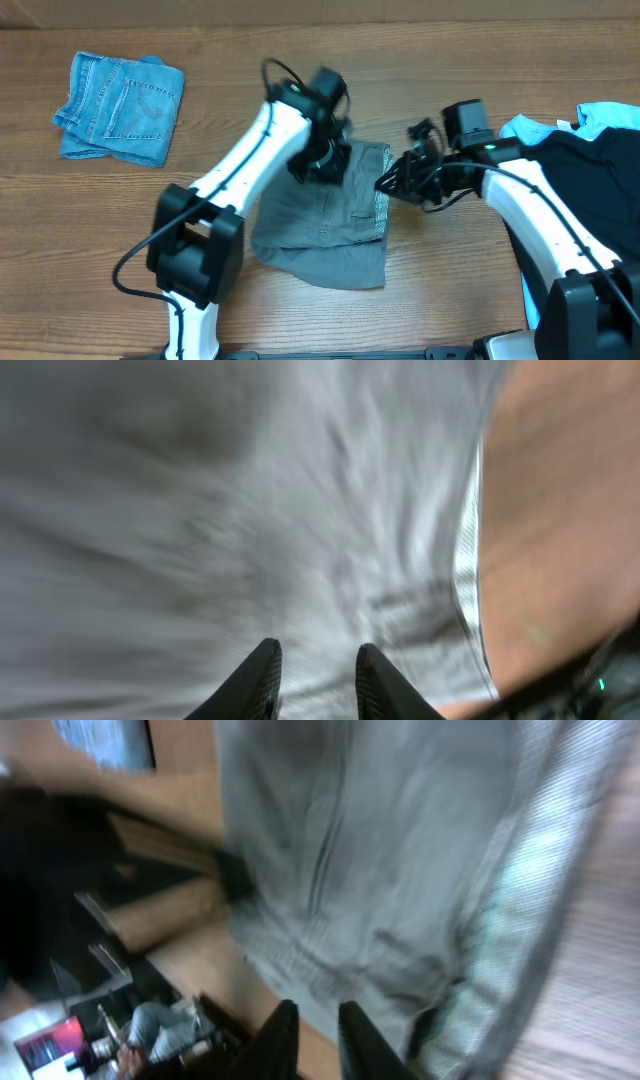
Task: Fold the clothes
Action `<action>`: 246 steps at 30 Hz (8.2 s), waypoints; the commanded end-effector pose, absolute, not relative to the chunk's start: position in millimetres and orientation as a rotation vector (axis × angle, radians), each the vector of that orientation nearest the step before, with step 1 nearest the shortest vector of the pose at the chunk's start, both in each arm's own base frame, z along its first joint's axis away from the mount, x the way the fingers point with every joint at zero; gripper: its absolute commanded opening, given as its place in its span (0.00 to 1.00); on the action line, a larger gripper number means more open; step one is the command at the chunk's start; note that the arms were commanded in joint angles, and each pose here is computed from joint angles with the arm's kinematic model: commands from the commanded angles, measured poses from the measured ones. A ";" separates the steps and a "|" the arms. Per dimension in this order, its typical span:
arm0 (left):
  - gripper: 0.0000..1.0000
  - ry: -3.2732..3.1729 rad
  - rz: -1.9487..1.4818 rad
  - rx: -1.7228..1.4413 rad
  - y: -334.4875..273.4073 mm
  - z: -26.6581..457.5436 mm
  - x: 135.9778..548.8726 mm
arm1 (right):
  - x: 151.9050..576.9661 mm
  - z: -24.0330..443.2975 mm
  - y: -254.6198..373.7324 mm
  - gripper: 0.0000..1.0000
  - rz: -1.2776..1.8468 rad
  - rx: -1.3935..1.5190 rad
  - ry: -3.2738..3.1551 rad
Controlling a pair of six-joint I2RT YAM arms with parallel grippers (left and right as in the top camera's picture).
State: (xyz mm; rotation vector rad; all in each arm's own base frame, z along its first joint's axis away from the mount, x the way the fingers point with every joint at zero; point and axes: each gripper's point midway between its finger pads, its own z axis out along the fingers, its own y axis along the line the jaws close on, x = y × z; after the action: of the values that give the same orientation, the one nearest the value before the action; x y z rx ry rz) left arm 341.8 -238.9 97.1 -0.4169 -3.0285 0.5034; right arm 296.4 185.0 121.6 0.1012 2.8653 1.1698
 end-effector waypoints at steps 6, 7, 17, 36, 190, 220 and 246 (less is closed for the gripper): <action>0.22 -3.174 0.270 -0.456 -175.0 97.9 386.1 | 260.5 63.1 197.5 0.13 0.858 0.318 3.070; 0.22 -3.161 0.262 -0.463 -170.7 95.8 384.4 | 254.3 52.1 194.0 0.13 0.829 0.401 3.105; 0.18 -3.023 0.204 -0.383 -135.6 58.7 352.4 | 209.6 -11.4 163.0 0.09 0.654 0.822 3.297; 0.29 -2.981 0.202 -0.409 -133.0 43.9 339.5 | 281.2 77.5 155.1 0.10 0.905 0.220 3.087; 0.73 -2.856 0.983 -0.695 -217.8 47.8 380.1 | 276.3 65.0 124.6 0.10 0.749 0.653 3.140; 0.81 -2.932 0.695 -0.653 -187.7 30.7 384.8 | 261.3 70.2 150.3 0.16 0.849 0.560 3.192; 0.83 -2.868 0.767 -0.598 -236.6 22.9 361.3 | 216.9 -16.3 78.2 0.04 0.223 0.891 3.255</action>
State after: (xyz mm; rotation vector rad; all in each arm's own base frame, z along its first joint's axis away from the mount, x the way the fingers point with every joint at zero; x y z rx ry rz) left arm 379.4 -216.5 39.9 -0.6284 -2.9234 0.7846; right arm 230.8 104.2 -0.4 0.8731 3.2312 0.4135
